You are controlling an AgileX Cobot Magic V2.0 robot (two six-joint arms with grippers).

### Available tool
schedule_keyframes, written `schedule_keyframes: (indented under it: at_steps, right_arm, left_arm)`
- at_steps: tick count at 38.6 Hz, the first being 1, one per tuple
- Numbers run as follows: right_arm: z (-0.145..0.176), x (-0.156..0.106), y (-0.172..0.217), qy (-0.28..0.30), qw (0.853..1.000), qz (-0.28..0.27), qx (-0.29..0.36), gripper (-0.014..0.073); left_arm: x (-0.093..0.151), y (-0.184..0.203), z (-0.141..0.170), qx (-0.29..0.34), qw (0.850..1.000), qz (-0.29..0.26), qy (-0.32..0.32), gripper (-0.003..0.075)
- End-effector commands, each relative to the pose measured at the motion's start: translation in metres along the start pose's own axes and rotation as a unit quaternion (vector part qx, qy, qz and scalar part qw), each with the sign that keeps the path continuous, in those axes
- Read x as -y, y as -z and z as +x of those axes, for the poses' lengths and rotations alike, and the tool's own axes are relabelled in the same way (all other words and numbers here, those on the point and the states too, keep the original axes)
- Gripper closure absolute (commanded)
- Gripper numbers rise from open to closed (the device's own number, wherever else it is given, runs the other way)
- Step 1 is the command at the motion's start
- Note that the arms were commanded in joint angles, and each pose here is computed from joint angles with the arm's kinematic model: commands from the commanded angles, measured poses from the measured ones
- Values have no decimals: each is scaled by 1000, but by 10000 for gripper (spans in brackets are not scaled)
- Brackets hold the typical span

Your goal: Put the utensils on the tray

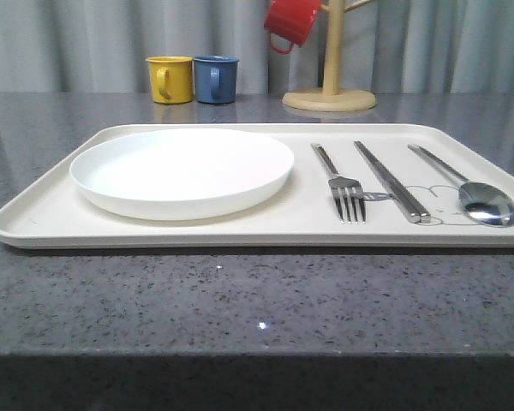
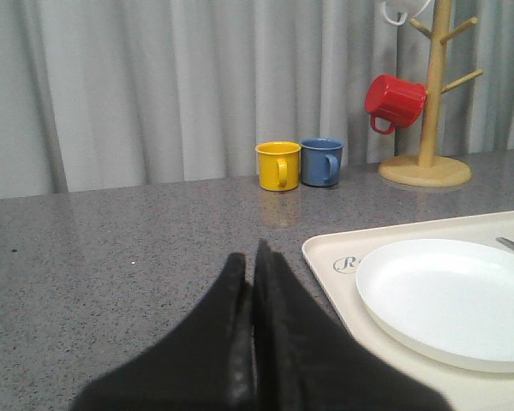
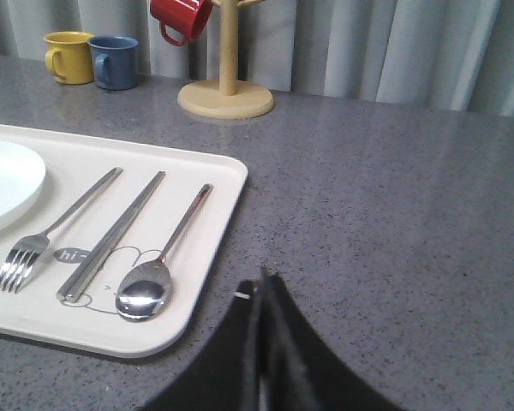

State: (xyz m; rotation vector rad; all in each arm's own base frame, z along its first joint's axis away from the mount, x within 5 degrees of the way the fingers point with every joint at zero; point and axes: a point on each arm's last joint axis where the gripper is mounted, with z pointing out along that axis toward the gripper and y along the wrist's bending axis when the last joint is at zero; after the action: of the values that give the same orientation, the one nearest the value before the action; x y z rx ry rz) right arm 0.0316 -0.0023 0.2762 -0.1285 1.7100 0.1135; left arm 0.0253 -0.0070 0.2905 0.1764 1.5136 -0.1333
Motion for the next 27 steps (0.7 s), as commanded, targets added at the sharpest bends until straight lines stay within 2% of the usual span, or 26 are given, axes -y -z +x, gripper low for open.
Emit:
schedule_keyframes:
  at_steps: [1,9,18,25,27]
  right_arm:
    - [-14,-1,2,13,999,-2,45,666]
    - [-14,-1,2,13,999,-2,45,666]
    - [-14,-1,2,13,999,-2,45,666]
    - [-14,-1,2,13,999,-2,45,666]
    - [-14,-1,2,13,999,-2,45,666]
  left_arm:
    - [-1,6,-16,60,998,-3,9,738]
    - [-1,4,-8,60,998,-8,6,738]
    - [-6,-14,45,-11,997,-76,-11,738]
    - [-8,-23,83,13,996,-86,-13,738]
    - [-8,-23,85,-6,996,-84,-11,738]
